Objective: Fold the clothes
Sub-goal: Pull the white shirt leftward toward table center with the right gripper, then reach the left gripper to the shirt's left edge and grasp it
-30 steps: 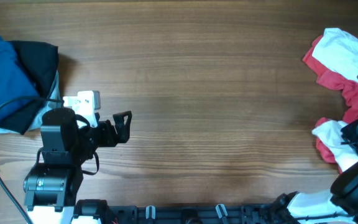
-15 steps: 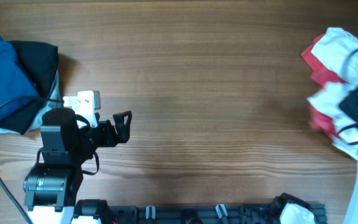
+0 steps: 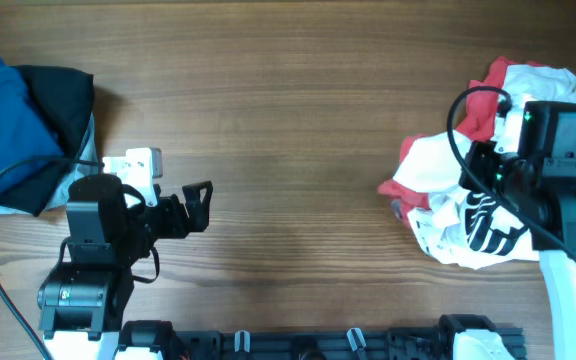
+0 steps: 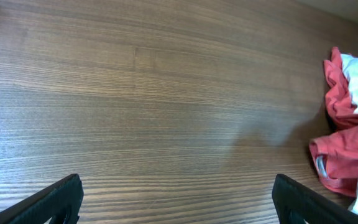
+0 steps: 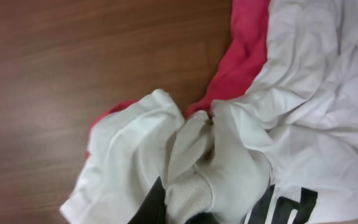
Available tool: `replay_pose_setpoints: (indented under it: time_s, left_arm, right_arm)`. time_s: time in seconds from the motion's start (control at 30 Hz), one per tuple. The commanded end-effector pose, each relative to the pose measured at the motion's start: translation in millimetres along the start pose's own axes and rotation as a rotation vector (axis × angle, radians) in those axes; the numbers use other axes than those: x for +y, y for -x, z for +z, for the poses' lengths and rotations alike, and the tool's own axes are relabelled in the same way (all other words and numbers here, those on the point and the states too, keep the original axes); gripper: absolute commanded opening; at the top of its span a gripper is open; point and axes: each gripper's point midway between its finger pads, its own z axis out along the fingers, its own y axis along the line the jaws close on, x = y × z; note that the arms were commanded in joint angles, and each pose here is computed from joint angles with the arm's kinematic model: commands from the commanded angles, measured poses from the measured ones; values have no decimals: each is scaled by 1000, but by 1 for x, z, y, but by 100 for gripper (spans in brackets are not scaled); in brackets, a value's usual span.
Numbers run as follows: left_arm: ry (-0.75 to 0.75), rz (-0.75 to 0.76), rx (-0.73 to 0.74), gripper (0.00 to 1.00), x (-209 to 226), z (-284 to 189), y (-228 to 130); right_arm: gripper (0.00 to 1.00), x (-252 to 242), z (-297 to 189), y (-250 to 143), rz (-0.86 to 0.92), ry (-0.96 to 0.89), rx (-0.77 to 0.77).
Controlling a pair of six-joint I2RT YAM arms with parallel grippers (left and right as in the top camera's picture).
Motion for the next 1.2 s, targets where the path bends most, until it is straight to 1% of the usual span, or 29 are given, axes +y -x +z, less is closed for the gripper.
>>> replay_pose_setpoints:
  time_s: [0.0,0.3,0.33,0.37,0.4,0.43,0.5,0.6,0.67,0.77,0.8,0.87,0.9,1.17]
  left_arm:
    - [-20,14,-17,98,-6,-5,7]
    - [-19,13,-13,99,-6,-5,6]
    - [-19,13,-13,98,-6,-5,6]
    - [-19,13,-13,99,-6,-5,6]
    - [-19,13,-13,99,-6,-5,6]
    - [-19,13,-13,99,-6,-5,6]
    - [-19,13,-13,99,-6,-5,6]
    - [-19,13,-13,99,-6,-5,6]
    - [-19,13,-13,99,-6,-5,6]
    - [-19,13,-13,99,-6,-5,6]
    - [-19,13,-13,99,-6,-5,6]
    - [-19,13,-13,99,-6,-5,6]
    - [-19,13,-13,99,-6,-5,6]
    - [-20,13,-14,100,-6,-5,6]
  right_arm:
    - [6,15,0,1,-89,78,8]
    - [9,14,3,-2,-109,76,29]
    - [6,14,3,-3,-109,75,31]
    - [4,14,4,-4,-108,75,36]
    - [5,14,4,-5,-108,77,40]
    - [8,15,4,-5,-108,82,42]
    - [4,15,4,-5,-108,82,43]
    - [4,15,4,-6,-116,81,47]
    - [10,14,4,-7,-115,80,49]
    - [10,14,4,-7,-115,81,50]
    - [13,14,4,-8,-114,80,53]
    - [6,14,4,-9,-114,80,56]
    - [4,14,4,-9,-115,80,56]
    - [4,15,4,-7,-140,82,46]
